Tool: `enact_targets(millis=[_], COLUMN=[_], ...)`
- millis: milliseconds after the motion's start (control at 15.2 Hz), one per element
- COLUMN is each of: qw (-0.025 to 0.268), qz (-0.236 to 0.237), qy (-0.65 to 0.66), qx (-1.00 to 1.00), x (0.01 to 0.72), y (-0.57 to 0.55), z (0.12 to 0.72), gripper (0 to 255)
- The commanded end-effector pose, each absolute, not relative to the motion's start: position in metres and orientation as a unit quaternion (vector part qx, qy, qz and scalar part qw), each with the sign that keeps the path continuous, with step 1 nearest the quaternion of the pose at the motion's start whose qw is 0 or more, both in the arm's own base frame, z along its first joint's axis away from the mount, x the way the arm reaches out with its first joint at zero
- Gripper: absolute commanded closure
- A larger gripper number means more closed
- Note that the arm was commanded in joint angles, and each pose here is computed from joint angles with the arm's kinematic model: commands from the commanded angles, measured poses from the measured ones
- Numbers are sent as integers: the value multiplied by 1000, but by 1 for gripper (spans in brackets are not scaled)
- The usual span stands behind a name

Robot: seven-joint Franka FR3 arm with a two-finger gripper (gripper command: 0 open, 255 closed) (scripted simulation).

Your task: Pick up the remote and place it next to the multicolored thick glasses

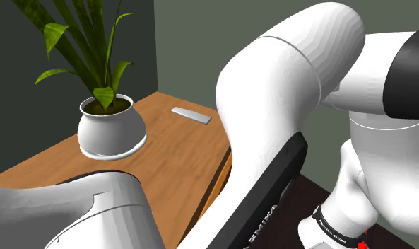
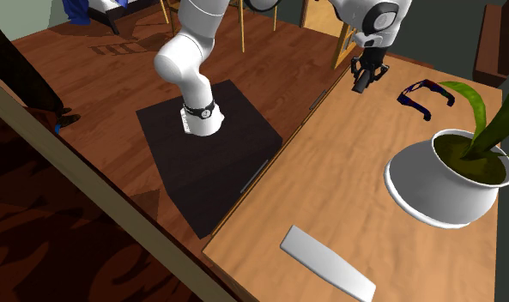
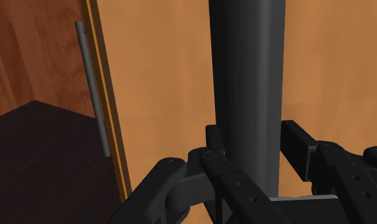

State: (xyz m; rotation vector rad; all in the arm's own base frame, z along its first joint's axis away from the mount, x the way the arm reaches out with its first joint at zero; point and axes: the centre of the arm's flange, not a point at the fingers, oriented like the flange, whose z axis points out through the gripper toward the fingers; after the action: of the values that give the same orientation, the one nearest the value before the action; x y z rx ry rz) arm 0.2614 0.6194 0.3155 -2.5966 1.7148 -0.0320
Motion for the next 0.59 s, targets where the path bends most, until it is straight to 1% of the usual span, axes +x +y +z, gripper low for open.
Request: enact_targets(millis=[0, 132, 528], qw=[14, 14, 14], qz=[-11, -11, -11], qy=[553, 553, 553], qx=[-833, -833, -833], x=[265, 264, 264], y=[618, 617, 617], z=[311, 312, 344], gripper=[255, 255, 255])
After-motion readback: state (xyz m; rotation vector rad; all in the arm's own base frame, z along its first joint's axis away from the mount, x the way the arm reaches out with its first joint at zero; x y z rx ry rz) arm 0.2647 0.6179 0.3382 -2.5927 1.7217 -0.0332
